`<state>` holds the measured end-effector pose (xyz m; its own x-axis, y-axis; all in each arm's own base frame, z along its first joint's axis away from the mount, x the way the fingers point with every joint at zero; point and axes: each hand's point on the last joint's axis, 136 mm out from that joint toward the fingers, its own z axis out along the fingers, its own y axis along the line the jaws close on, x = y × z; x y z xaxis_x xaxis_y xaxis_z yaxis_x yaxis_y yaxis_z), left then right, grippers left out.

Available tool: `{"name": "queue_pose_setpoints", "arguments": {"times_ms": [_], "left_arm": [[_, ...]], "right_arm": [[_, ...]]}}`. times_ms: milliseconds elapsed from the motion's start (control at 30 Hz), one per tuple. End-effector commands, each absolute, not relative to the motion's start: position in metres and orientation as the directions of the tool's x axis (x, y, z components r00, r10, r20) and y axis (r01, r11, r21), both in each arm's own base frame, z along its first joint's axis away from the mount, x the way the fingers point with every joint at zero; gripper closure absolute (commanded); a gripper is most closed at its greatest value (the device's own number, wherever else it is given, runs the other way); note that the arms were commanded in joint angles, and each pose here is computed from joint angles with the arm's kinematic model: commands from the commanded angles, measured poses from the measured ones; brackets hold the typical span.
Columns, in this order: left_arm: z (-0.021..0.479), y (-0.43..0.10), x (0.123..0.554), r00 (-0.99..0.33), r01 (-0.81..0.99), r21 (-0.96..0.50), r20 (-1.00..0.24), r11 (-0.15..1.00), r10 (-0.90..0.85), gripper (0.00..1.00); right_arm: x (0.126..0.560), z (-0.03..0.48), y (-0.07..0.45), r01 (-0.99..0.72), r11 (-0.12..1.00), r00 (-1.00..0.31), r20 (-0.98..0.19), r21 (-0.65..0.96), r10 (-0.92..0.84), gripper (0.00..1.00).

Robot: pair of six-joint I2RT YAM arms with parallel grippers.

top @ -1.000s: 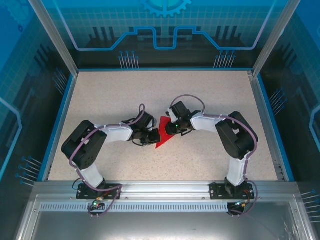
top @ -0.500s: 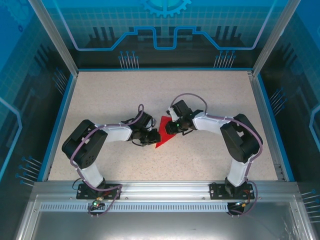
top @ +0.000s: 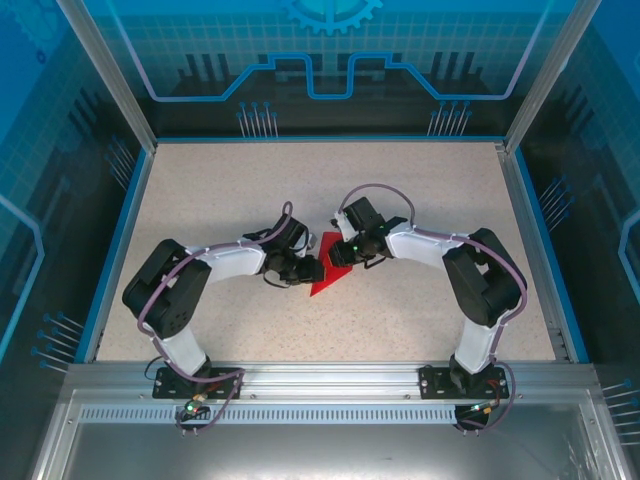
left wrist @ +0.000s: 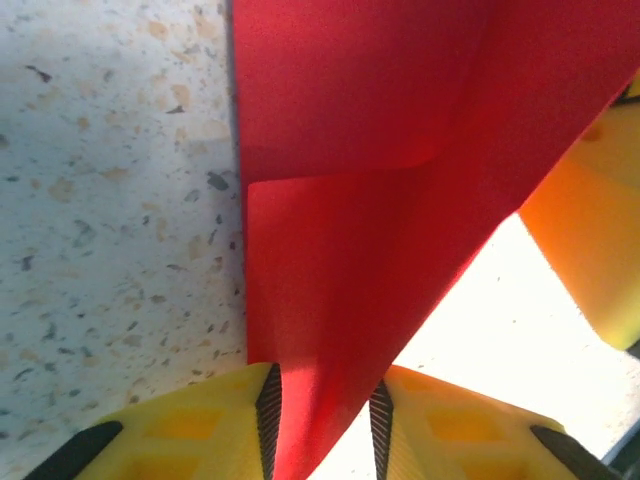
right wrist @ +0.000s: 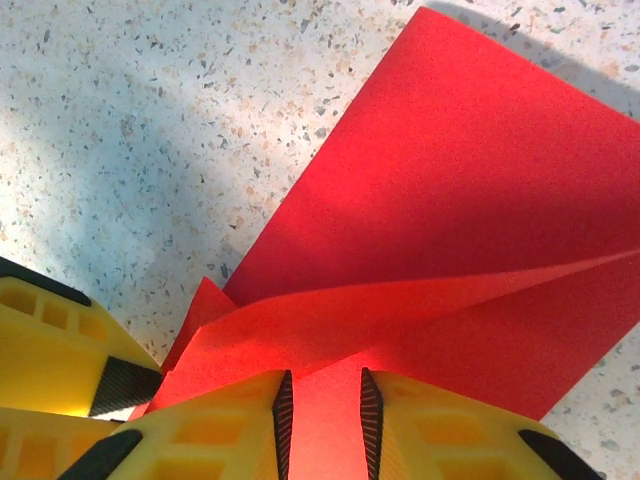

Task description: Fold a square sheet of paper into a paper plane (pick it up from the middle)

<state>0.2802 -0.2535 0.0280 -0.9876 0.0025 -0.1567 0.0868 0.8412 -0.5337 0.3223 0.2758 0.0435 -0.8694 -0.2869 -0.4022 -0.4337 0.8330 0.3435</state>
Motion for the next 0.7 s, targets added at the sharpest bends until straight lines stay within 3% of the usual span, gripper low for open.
{"name": "queue_pose_setpoints", "arguments": {"times_ms": [0,200,400,667], "left_arm": [[0.041,-0.251,0.280,-0.972,0.187,-0.453,-0.216,0.872,0.097,0.65],[0.044,-0.261,0.275,-0.937,0.307,-0.344,-0.272,0.887,0.219,0.63],[0.032,-0.251,0.280,-0.929,0.317,-0.197,-0.264,0.928,0.261,0.63],[0.026,-0.256,0.279,-0.922,0.340,-0.174,-0.255,0.924,0.291,0.64]], "right_arm": [[0.314,0.046,0.276,-0.448,0.825,-0.866,-0.398,0.344,-0.304,0.73],[0.307,0.048,0.272,-0.407,0.798,-0.891,-0.383,0.444,-0.241,0.73],[0.305,0.048,0.269,-0.370,0.769,-0.911,-0.367,0.521,-0.189,0.72],[0.305,0.046,0.265,-0.349,0.755,-0.920,-0.356,0.556,-0.163,0.72]]}}
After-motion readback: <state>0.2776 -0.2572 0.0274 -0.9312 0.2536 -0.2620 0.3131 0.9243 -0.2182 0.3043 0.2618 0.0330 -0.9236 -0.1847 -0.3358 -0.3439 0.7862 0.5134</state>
